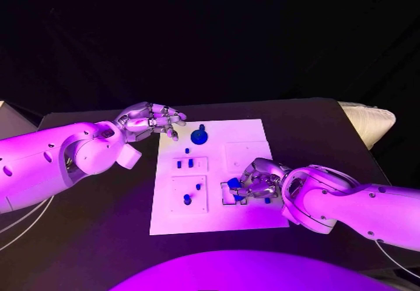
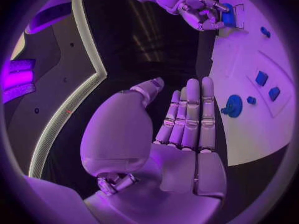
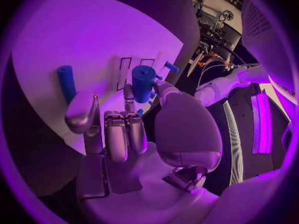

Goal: Assemble the parts on the task board

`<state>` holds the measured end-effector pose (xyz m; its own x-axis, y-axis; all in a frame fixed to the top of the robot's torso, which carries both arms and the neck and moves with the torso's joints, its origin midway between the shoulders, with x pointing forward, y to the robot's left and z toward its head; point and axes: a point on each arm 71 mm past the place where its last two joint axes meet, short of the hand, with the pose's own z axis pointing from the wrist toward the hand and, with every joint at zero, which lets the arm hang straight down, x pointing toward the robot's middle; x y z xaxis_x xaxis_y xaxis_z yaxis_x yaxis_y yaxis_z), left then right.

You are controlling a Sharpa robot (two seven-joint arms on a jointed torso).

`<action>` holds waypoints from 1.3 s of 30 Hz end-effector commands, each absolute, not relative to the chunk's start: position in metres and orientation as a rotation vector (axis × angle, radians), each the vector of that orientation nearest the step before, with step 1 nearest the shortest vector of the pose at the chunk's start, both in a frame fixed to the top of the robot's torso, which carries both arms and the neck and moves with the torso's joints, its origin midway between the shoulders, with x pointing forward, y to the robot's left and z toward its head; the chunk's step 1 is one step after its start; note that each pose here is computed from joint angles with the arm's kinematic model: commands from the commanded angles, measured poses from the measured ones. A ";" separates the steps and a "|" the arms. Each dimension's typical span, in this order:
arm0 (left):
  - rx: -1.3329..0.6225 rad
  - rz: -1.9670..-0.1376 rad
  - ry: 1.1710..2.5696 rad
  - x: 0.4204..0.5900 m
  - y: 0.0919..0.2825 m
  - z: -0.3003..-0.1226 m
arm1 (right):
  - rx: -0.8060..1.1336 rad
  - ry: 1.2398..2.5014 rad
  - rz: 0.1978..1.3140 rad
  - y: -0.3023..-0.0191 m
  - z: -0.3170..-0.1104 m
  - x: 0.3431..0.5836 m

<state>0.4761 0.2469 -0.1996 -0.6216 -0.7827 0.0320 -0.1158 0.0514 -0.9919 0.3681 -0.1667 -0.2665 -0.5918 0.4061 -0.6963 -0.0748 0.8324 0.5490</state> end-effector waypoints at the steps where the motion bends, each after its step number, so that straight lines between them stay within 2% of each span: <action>1: -0.890 -1.635 1.806 0.475 0.245 -0.199 | 0.199 2.136 0.642 -0.165 -0.269 0.367; 39: -0.908 -1.637 1.816 0.475 0.247 -0.200 | 0.168 2.089 0.627 -0.154 -0.268 0.372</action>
